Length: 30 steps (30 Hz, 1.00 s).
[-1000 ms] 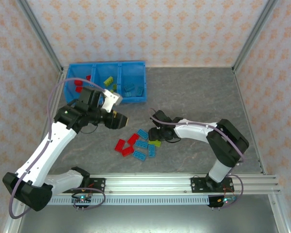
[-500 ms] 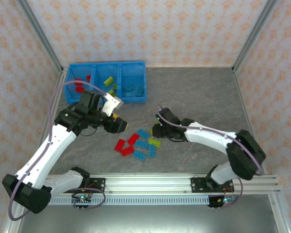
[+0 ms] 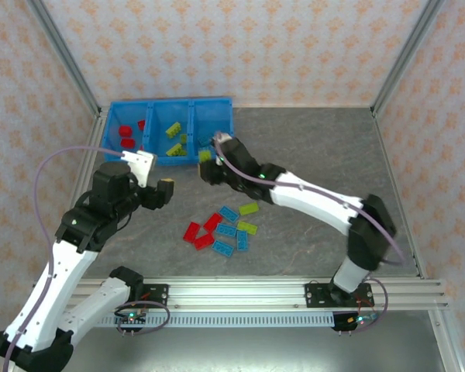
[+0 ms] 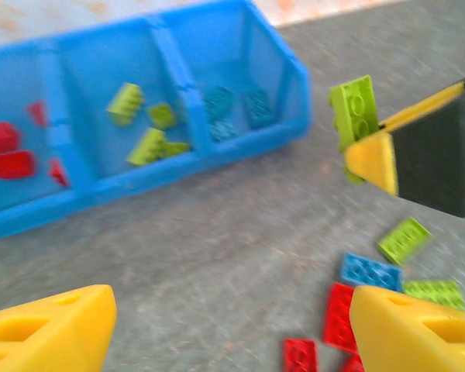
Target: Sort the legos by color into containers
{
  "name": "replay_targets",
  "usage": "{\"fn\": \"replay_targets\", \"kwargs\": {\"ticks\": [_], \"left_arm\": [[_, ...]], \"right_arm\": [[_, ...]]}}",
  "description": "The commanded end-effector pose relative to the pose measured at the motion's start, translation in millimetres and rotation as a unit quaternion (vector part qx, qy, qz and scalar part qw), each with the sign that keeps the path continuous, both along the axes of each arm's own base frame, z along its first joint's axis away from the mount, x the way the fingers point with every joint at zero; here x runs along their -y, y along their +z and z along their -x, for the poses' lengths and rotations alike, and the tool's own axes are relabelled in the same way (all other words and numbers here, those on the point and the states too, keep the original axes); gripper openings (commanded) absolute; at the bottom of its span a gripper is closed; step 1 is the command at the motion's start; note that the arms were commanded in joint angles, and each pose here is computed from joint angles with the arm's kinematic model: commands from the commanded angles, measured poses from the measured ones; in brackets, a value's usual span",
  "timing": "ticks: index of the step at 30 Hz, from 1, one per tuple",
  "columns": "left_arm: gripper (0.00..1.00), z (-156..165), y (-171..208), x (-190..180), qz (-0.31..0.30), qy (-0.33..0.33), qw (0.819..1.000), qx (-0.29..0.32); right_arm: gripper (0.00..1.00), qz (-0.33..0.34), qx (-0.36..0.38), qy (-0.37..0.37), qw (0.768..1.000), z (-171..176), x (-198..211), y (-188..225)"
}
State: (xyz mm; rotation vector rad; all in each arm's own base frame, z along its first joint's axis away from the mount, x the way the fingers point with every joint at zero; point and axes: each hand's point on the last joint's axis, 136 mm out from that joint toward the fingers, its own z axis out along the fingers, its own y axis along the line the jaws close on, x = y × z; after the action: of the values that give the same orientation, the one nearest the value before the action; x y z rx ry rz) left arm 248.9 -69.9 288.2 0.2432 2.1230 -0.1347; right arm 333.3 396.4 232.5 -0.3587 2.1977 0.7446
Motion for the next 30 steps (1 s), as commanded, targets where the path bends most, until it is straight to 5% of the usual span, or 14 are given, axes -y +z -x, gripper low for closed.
{"fn": "replay_targets", "kwargs": {"ticks": [1,9,15,26,30], "left_arm": [[0.8,-6.5,10.4,-29.6,-0.015,0.083,0.996,0.04],[0.81,-6.0,13.5,-38.0,-0.002,0.101,0.994,0.05],[0.81,-9.1,10.6,-37.9,0.002,0.1,0.994,0.043],[0.81,-20.4,-12.5,-41.0,-0.019,0.114,0.993,0.001],[0.82,-23.7,-35.2,-25.9,-0.005,0.098,0.99,-0.097]], "right_arm": [[0.3,0.036,0.049,-0.033,0.998,-53.9,-22.3,-3.0],[0.32,0.063,0.047,-0.028,0.997,-145.5,-82.3,-29.6],[0.55,0.049,0.074,-0.02,0.996,-159.8,-91.8,-12.4],[0.58,0.06,0.004,0.036,0.998,-59.7,-24.3,71.5],[0.64,0.054,-0.024,0.061,0.996,5.8,27.9,76.0]]}}
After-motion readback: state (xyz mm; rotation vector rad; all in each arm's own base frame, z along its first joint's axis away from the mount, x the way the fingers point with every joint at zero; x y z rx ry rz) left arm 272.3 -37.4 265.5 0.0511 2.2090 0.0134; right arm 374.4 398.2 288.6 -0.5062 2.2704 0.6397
